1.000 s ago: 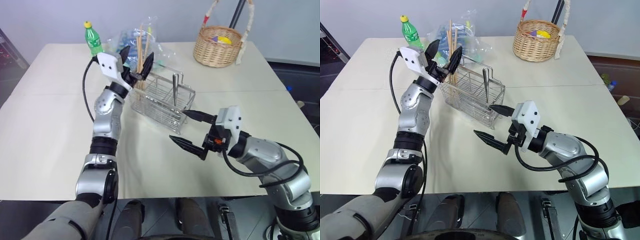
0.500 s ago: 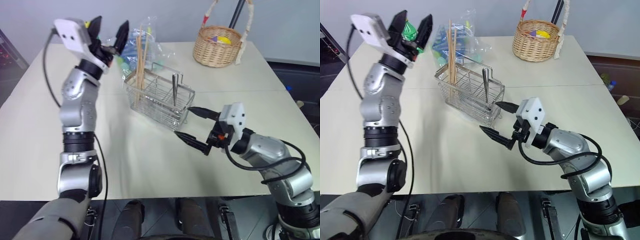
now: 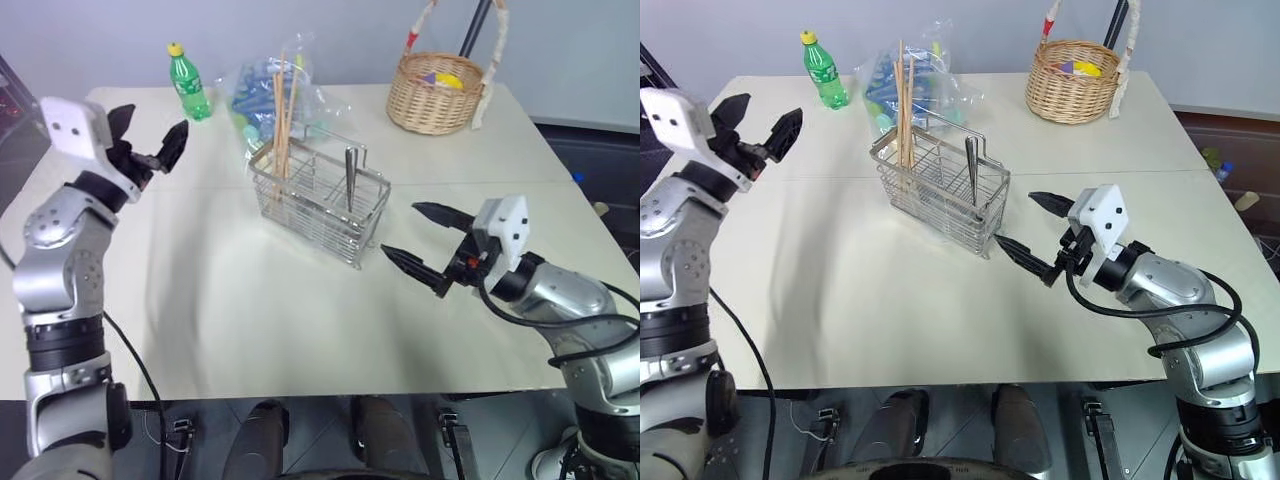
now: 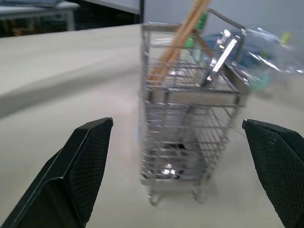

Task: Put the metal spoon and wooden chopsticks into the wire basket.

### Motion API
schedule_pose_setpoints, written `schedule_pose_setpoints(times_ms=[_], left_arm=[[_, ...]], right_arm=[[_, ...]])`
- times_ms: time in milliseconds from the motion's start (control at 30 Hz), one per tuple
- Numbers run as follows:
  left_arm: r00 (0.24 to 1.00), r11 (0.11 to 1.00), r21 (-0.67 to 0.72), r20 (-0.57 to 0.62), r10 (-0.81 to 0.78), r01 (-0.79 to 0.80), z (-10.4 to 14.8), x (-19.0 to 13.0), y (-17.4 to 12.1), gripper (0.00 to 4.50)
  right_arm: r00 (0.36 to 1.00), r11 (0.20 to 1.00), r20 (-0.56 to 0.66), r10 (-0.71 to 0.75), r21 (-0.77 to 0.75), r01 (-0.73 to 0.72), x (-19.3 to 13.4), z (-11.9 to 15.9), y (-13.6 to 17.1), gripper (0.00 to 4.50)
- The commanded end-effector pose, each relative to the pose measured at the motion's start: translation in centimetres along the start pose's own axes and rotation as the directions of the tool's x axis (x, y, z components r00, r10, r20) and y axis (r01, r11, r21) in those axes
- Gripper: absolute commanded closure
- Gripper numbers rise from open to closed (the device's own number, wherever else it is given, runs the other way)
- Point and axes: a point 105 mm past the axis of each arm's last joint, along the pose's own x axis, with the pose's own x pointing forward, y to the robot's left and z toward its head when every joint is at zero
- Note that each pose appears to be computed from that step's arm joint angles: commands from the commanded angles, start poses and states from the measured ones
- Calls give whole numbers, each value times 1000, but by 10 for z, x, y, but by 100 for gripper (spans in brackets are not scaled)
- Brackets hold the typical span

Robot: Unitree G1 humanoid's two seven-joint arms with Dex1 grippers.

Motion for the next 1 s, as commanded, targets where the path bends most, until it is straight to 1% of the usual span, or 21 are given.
schedule_pose_setpoints(times_ms=[33, 167, 267, 367, 500, 567, 700, 833, 1000], left_arm=[[1000, 999, 30, 12, 23, -23, 7, -12, 1, 5], [999, 1000, -1, -38, 16, -16, -11, -27, -10, 5], [997, 999, -47, -72, -26, 22, -24, -38, -25, 5], [992, 995, -80, -107, -71, 63, -34, -47, -41, 5], [965, 957, -199, -116, -235, 209, -42, -65, -81, 5], [951, 937, -233, -110, -290, 259, -40, -70, -92, 5], [931, 914, -260, -107, -349, 313, -35, -76, -99, 5], [925, 908, -258, -105, -366, 330, -31, -76, -97, 5], [920, 904, -252, -104, -379, 344, -27, -77, -96, 5]], right_arm=[[997, 996, 12, -74, -40, 75, -2, 5, -9, 0], [989, 989, -9, -144, -12, 144, -3, 0, -16, 0], [988, 988, -18, -152, 28, 152, -6, -2, -14, 0], [990, 990, -31, -134, 34, 135, -9, -2, -12, 0], [995, 992, -14, -101, 73, 102, -19, 3, -11, 0], [998, 994, 0, -61, 95, 60, -25, 8, -9, 0], [999, 991, 10, 34, 132, -35, -36, 16, 1, 0], [992, 983, -12, 125, 139, -122, -43, 16, 15, 0], [991, 981, -11, 132, 143, -129, -40, 14, 21, 0]])
